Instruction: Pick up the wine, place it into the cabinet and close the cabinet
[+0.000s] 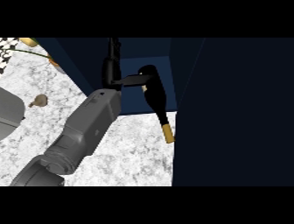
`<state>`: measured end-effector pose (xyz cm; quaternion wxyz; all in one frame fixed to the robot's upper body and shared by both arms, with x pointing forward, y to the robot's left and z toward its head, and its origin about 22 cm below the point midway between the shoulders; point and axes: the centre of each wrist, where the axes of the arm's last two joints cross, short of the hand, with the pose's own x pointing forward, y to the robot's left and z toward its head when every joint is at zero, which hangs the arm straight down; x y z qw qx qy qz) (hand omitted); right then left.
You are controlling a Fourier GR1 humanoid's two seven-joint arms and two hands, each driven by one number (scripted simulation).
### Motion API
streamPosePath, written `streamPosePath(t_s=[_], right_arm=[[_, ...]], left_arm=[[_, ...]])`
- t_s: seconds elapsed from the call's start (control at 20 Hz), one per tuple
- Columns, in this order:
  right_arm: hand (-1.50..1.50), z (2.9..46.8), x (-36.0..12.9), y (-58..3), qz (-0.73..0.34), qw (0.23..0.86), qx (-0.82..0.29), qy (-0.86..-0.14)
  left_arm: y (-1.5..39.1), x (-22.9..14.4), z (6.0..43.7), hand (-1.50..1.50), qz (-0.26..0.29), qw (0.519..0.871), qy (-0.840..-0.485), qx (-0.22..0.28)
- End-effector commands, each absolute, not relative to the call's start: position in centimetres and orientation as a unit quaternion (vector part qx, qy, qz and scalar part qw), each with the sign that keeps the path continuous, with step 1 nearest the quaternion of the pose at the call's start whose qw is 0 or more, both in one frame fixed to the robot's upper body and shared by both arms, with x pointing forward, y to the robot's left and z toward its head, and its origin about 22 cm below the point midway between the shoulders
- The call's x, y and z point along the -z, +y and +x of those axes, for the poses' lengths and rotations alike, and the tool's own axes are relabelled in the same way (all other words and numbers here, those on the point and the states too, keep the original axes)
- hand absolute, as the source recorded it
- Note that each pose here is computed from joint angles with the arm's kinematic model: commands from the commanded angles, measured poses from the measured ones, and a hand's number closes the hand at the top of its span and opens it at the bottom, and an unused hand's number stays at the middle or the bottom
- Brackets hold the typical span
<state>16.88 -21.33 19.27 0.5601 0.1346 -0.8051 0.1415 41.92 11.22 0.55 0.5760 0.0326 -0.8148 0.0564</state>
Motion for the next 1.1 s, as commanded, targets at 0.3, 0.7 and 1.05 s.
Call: streamPosePath(t_s=[0.3, 0.7, 1.05], right_arm=[[-1.50, 15.9, -19.6, -20.8, 0.150, 0.554, -0.129, -0.809], [-1.50, 15.2, -20.6, -21.0, 0.135, 0.562, -0.126, -0.806], [-1.50, 15.0, -19.9, -21.3, 0.121, 0.559, -0.112, -0.813]], left_arm=[[13.1, 3.6, 39.5, -1.50, 0.015, 0.594, -0.797, -0.109], [11.9, 3.4, 38.6, -1.50, -0.011, 0.602, -0.792, -0.099], [7.7, 3.5, 33.3, -1.50, -0.030, 0.601, -0.794, -0.086]])
